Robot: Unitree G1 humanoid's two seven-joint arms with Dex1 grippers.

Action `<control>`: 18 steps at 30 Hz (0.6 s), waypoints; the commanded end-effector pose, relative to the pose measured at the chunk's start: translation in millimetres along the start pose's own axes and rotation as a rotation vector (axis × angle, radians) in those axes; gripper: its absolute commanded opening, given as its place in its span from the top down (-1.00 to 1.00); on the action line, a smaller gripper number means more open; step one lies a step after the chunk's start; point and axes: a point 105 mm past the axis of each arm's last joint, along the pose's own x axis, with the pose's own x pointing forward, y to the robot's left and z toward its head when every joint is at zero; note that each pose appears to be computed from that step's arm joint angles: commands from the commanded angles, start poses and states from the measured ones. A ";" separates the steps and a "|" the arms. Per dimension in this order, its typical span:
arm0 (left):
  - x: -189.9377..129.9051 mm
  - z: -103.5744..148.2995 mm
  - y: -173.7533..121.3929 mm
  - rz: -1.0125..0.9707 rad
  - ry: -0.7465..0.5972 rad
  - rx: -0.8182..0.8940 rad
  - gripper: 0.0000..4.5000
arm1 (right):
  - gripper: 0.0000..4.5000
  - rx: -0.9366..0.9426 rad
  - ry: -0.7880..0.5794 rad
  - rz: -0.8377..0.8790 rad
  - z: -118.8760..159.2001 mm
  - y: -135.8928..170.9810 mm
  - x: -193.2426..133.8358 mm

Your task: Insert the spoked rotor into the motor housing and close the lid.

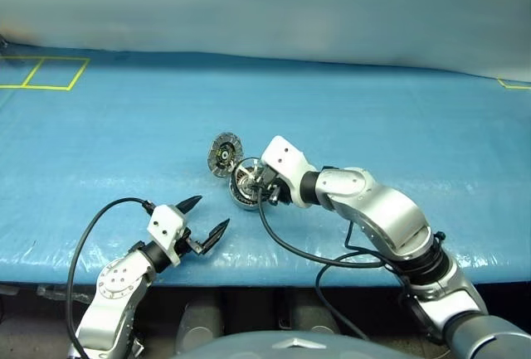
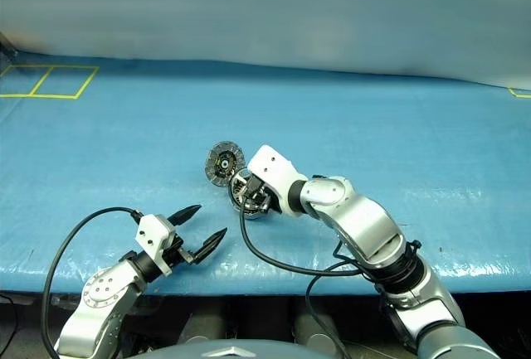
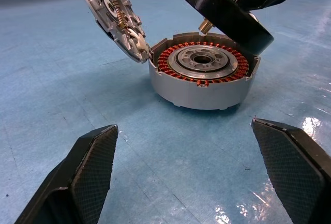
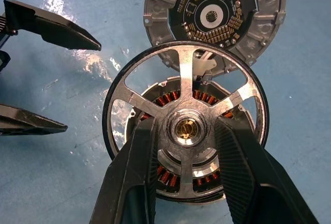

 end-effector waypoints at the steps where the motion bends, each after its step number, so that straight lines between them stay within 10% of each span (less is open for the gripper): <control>1: 0.2 15.4 -1.5 -0.004 -0.061 0.029 -1.00 | 0.41 0.011 -0.013 -0.004 0.9 -2.8 -0.6; 12: 0.6 16.0 -1.4 0.001 -0.064 0.028 -1.00 | 0.41 -0.021 0.023 -0.001 -5.6 -5.8 4.2; 18: 0.6 15.8 -1.8 0.003 -0.064 0.026 -1.00 | -0.45 -0.038 0.011 -0.007 -1.3 -6.6 4.1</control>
